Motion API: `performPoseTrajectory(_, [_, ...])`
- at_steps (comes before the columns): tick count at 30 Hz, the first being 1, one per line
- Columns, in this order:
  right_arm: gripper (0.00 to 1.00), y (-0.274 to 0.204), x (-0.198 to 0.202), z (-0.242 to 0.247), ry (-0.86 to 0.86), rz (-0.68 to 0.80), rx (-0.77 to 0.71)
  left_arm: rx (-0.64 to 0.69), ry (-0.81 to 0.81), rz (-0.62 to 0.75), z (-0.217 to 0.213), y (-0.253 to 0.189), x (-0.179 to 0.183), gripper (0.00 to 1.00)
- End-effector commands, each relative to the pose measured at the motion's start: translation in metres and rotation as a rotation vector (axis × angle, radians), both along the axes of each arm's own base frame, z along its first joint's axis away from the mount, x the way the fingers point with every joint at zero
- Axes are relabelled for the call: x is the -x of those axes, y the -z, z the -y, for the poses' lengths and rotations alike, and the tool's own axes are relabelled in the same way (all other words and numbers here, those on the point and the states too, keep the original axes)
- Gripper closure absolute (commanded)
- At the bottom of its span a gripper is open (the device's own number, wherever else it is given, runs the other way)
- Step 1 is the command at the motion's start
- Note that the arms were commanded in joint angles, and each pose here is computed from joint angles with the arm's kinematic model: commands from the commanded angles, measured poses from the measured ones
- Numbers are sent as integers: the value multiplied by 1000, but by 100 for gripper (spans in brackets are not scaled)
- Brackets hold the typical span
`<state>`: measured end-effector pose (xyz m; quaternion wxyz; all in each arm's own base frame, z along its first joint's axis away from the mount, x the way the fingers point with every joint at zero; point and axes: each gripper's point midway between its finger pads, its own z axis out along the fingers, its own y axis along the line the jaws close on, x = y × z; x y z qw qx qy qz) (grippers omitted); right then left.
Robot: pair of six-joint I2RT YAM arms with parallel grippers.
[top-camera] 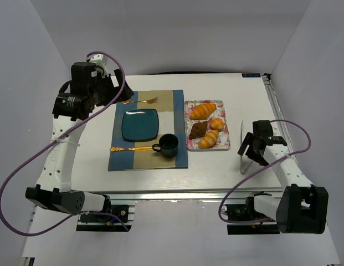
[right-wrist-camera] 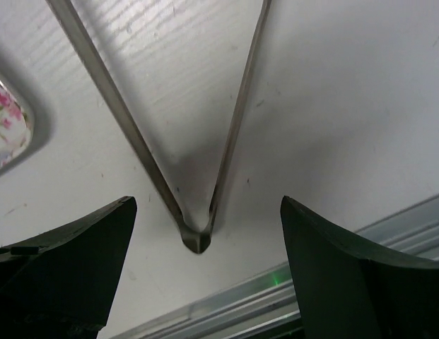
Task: Place the bread
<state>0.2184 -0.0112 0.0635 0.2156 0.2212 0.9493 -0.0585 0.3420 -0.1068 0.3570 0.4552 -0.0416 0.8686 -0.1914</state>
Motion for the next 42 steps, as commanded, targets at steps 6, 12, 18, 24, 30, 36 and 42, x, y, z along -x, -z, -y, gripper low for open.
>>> performPoseTrajectory(6, [11, 11, -48, 11, -97, 93, -57, -9, 6, 31, -2, -9, 9, 2])
performPoseTrajectory(12, [11, 10, -61, 14, -152, 79, -38, -22, -6, 31, -5, -9, 8, 2])
performPoseTrajectory(18, [11, 7, -61, 11, -151, 94, -54, -29, -20, 27, -7, -7, 7, 2])
performPoseTrajectory(24, [11, -4, -61, 9, -127, 128, -64, -32, -19, 20, -7, -5, 7, 2])
performPoseTrajectory(30, [11, 0, -58, 7, -129, 112, -75, -28, -15, 18, -6, -4, 5, 2])
performPoseTrajectory(36, [11, 10, -59, 6, -140, 87, -87, -27, -12, 17, -5, -4, 5, 2])
performPoseTrajectory(42, [11, 15, -61, 4, -150, 77, -96, -35, -13, 15, -7, -3, 6, 2])
